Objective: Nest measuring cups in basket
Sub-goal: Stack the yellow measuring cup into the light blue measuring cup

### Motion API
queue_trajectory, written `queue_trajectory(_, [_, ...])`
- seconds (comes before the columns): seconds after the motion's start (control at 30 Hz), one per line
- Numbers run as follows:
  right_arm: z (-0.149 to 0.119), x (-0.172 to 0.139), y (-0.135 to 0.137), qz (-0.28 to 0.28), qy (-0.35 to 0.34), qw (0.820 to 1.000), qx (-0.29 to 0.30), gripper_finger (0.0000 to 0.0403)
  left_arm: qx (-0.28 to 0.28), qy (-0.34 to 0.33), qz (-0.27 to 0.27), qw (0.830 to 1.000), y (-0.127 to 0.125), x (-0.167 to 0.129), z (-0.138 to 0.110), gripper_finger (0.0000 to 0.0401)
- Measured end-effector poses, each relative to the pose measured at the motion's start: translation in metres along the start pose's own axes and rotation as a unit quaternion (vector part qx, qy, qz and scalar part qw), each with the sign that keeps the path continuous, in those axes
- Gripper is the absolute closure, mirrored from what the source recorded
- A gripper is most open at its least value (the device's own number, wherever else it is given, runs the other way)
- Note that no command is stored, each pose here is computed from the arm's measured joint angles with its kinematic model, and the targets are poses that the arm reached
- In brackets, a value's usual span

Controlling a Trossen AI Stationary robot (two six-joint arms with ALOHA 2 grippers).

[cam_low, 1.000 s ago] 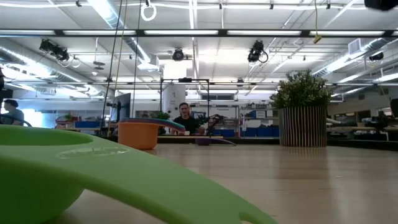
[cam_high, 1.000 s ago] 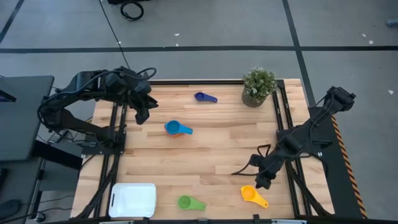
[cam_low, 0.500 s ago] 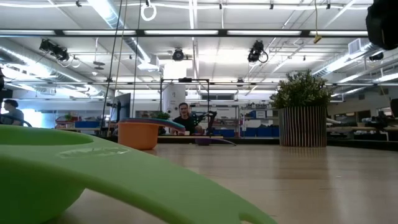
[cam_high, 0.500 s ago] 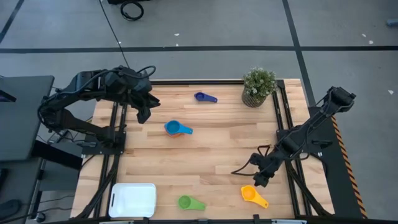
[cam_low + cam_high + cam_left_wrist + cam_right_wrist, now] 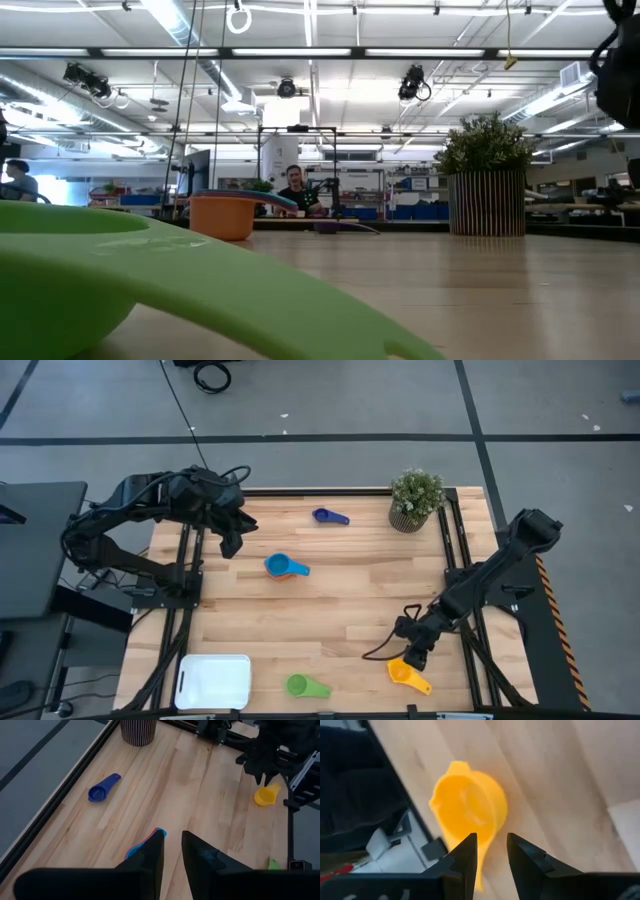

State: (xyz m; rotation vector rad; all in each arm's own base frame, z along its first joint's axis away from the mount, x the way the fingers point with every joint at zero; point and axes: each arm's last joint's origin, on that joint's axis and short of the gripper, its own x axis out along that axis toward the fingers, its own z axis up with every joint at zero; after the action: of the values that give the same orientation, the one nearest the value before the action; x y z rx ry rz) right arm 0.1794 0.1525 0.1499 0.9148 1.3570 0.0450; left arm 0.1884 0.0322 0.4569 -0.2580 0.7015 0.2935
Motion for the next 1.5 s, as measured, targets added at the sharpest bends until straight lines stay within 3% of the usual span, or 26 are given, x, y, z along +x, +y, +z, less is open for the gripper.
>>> queue_trajectory(0.47, [0.013,0.036,-0.007,-0.018,-0.005,1.000,-0.008,0.0295,0.000,-0.004,-0.001,1.000,0.000,0.000,0.001,0.0326])
queue_trajectory(0.7, [0.026,0.034,-0.008,-0.011,-0.010,1.000,0.009,0.0388,0.000,-0.005,-0.001,1.000,0.000,0.000,0.001,0.0326])
queue_trajectory(0.9, [0.044,0.023,-0.006,-0.004,-0.016,0.999,0.032,0.0393,0.003,-0.004,-0.001,1.000,0.000,0.000,0.001,0.0326])
queue_trajectory(1.17, [0.082,-0.007,0.011,-0.041,-0.019,0.999,0.023,0.0393,0.028,-0.002,-0.001,1.000,0.000,0.000,0.000,0.0326])
queue_trajectory(1.5, [0.144,-0.085,0.022,-0.127,-0.083,0.988,0.006,0.0393,0.068,0.008,0.001,0.998,0.000,0.000,-0.002,0.0326])
